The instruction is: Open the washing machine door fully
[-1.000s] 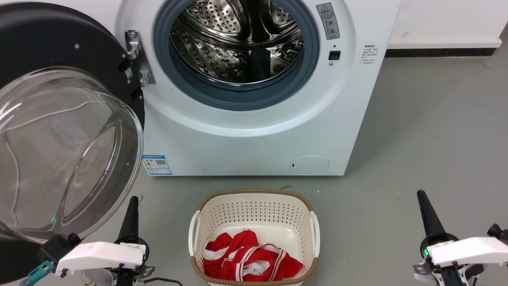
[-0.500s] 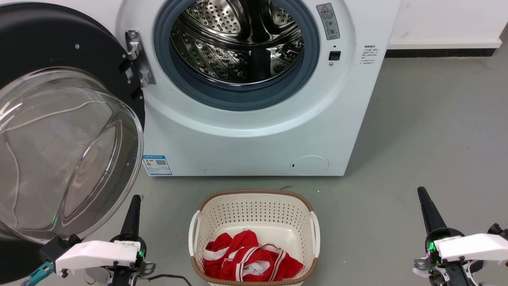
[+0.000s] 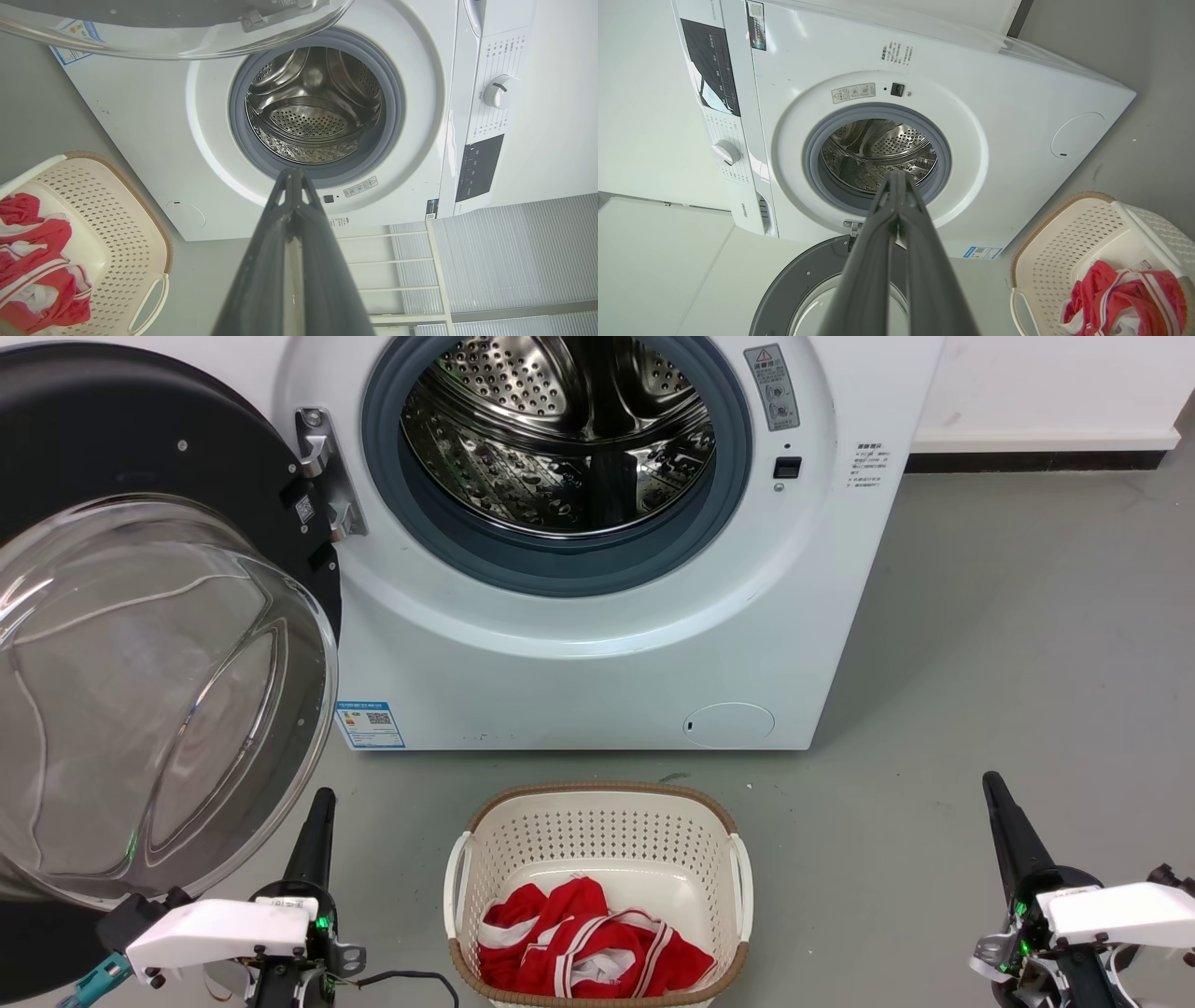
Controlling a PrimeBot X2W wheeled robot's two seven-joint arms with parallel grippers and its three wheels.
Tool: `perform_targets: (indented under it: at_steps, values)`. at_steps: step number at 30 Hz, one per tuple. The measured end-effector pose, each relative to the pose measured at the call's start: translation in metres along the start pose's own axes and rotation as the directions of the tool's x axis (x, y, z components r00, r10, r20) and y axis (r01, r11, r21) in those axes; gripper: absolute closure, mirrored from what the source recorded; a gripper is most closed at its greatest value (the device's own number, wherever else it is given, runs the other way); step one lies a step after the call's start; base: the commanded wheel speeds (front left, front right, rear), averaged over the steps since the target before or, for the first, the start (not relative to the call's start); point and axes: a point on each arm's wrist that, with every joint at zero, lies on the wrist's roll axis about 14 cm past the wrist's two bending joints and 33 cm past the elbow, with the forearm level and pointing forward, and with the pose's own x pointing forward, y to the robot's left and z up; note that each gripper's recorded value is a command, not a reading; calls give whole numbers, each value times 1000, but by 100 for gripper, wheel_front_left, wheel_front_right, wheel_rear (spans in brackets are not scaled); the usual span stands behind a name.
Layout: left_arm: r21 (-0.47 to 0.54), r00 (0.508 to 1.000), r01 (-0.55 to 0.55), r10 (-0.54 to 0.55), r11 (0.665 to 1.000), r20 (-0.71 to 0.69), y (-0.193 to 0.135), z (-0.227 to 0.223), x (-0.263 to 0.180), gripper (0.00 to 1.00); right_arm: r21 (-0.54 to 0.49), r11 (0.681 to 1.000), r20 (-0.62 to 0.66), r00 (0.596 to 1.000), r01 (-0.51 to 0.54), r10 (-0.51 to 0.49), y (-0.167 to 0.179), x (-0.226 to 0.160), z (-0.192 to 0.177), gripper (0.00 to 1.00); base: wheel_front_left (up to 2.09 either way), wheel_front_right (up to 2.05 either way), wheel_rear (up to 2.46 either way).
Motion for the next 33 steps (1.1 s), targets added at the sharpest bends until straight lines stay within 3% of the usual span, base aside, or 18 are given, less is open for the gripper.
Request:
perform_targets:
  at_steps: [23, 33]
  values:
    - [-195, 999, 26, -30, 980, -14, -6, -1, 3, 100, 190, 981, 5, 1000, -23, 22, 6, 7, 4, 100, 0, 0, 0]
    - [-226, 999, 30, -35, 974, -17, -7, -1, 3, 100, 224, 974, 5, 1000, -22, 21, 5, 7, 4, 100, 0, 0, 0]
